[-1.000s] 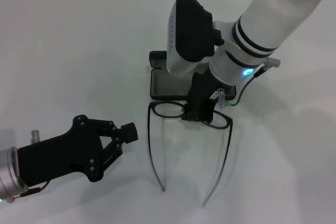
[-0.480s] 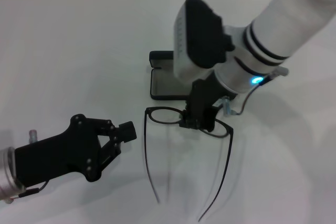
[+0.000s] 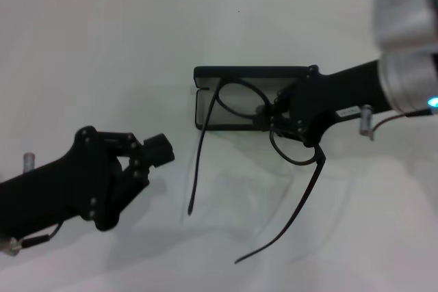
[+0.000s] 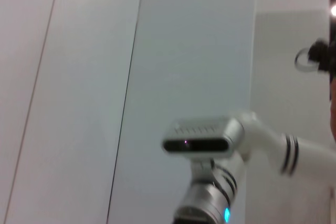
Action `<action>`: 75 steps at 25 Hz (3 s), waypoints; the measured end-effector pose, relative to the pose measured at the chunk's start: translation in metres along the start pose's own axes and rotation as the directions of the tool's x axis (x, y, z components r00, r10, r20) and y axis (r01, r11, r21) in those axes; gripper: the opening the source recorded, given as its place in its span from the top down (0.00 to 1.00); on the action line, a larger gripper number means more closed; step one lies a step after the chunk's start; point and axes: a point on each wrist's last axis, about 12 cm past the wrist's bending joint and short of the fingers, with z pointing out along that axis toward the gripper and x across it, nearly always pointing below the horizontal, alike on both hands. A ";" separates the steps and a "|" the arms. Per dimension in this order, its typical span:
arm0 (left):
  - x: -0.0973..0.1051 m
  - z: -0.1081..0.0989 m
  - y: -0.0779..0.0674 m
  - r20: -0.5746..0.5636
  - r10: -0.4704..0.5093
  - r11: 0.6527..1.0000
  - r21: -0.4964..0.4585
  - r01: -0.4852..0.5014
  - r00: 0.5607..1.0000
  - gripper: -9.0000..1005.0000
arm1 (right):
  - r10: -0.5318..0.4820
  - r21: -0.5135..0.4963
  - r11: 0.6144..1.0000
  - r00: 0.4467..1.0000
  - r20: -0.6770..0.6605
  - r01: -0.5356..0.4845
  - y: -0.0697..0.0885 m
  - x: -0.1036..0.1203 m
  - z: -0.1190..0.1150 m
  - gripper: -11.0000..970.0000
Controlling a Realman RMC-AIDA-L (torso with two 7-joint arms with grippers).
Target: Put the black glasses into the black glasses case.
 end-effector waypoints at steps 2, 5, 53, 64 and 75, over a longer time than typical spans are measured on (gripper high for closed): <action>-0.002 0.002 0.001 0.044 0.004 1.000 -0.009 -0.004 0.999 0.95 | 0.001 -0.008 1.000 0.994 0.108 0.000 0.004 0.008 -0.009 0.87; -0.004 0.010 0.006 0.110 -0.003 1.000 -0.029 0.006 0.994 0.95 | 0.007 -0.022 1.000 0.976 0.217 -0.002 0.009 0.016 -0.014 0.87; 0.006 0.076 0.031 0.097 -0.126 0.990 0.071 0.119 0.987 0.95 | -0.003 -0.101 0.993 0.856 0.516 0.065 0.002 0.038 -0.002 0.87; 0.007 0.079 0.036 0.086 -0.119 0.992 0.050 0.115 0.989 0.95 | -0.004 -0.117 0.990 0.853 0.522 0.076 0.004 0.036 -0.002 0.87; 0.000 0.076 0.031 0.126 -0.113 0.990 0.097 0.101 0.986 0.95 | 0.004 -0.064 0.997 0.839 0.544 0.036 -0.004 0.045 -0.011 0.87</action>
